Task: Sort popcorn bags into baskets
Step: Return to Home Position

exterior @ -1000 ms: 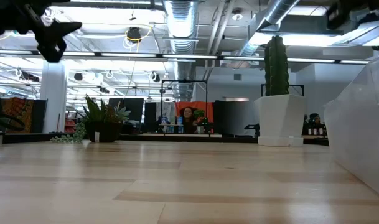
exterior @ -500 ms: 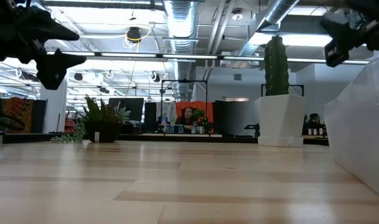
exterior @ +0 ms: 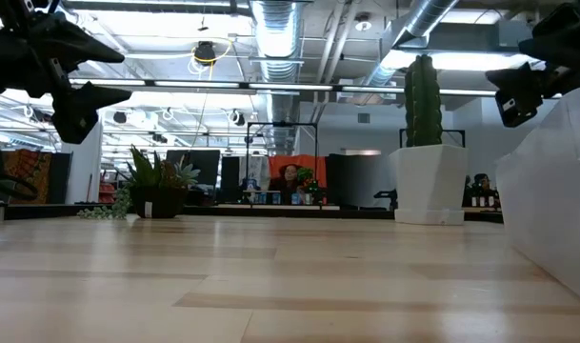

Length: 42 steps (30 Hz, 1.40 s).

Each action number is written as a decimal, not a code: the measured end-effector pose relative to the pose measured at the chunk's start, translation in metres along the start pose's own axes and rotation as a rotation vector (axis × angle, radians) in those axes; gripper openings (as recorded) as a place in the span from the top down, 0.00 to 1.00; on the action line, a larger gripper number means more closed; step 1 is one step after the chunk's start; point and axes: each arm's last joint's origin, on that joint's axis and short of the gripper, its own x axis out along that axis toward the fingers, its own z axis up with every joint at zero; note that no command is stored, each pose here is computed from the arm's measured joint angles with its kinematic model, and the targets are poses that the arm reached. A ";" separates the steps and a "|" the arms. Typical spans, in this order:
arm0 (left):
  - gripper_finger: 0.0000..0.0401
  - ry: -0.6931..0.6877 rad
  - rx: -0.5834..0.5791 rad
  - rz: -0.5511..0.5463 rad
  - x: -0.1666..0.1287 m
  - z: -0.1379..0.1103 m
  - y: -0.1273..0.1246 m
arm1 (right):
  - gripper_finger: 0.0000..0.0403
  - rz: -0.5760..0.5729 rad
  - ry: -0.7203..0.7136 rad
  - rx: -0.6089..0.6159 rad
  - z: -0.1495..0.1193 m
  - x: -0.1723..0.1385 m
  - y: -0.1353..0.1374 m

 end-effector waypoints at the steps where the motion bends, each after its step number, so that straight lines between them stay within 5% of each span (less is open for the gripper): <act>1: 0.47 0.000 0.000 0.000 0.000 0.000 0.000 | 0.44 0.000 0.006 0.000 0.000 0.000 0.000; 42: 0.47 0.001 0.000 -0.001 0.000 0.000 0.000 | 0.44 -0.006 0.031 -0.002 -0.003 0.000 -0.001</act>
